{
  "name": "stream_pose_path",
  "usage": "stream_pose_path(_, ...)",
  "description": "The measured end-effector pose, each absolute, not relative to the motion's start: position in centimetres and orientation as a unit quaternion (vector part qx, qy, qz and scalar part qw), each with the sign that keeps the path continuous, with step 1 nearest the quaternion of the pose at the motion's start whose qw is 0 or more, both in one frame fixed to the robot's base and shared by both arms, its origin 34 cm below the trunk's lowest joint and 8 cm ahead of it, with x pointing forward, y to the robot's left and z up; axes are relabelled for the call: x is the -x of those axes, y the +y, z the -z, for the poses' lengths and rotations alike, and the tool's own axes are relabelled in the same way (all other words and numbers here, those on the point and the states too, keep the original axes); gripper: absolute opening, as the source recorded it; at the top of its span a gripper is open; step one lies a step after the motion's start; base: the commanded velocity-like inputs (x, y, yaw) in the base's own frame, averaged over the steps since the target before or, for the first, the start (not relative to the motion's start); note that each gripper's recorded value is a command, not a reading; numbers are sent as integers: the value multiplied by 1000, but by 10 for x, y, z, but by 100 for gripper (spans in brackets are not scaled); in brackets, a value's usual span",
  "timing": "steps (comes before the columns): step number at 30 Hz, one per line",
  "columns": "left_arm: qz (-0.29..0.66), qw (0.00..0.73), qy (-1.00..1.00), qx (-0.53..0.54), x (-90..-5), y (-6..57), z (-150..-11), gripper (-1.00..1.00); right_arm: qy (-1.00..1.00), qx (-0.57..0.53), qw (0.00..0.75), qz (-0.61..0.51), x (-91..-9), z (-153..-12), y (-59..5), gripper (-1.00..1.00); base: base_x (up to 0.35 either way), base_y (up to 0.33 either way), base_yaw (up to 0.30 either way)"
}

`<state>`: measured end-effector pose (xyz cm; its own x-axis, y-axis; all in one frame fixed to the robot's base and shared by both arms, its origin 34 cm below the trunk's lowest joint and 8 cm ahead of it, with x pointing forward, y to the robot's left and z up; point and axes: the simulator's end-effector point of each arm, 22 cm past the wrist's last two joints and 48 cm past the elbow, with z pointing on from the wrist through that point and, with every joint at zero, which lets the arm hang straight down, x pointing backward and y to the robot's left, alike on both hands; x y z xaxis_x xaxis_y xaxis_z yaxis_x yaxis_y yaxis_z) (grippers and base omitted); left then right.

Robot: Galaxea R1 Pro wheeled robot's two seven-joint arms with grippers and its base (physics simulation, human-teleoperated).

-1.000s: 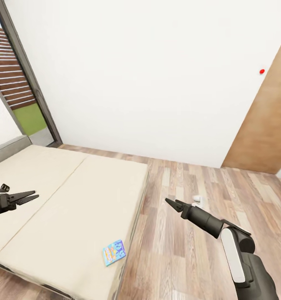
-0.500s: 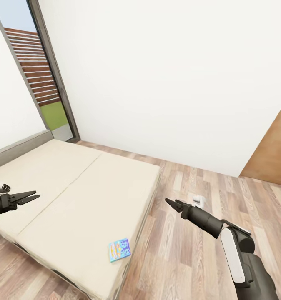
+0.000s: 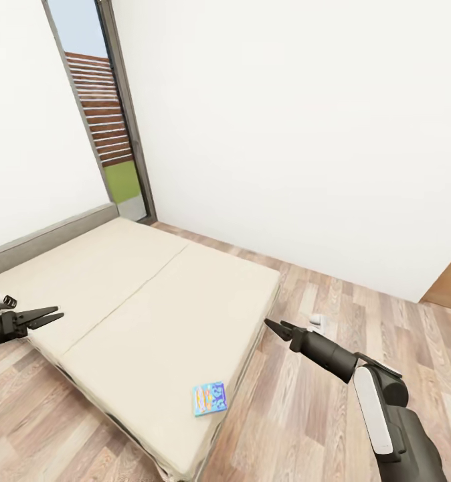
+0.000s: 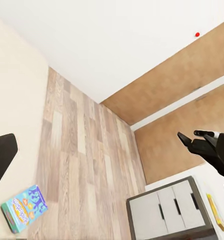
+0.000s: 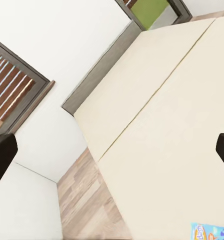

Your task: Put all the toys in the child's room - the three board games (two on the bed and one on the table), the two jigsaw puzzles on the table, and the tennis ball on the table - inside the toy box on the table in the child's room.

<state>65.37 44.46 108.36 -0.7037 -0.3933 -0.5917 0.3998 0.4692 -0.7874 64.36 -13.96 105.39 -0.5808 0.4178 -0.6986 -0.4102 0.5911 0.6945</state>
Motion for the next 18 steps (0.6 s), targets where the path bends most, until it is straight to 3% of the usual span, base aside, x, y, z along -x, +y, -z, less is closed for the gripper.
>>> stream_pose_path(18,515,388,764,-4,-653,444,-1087,100,763,-1,460,-453,-643,-1058,-139,100,0,0,275)
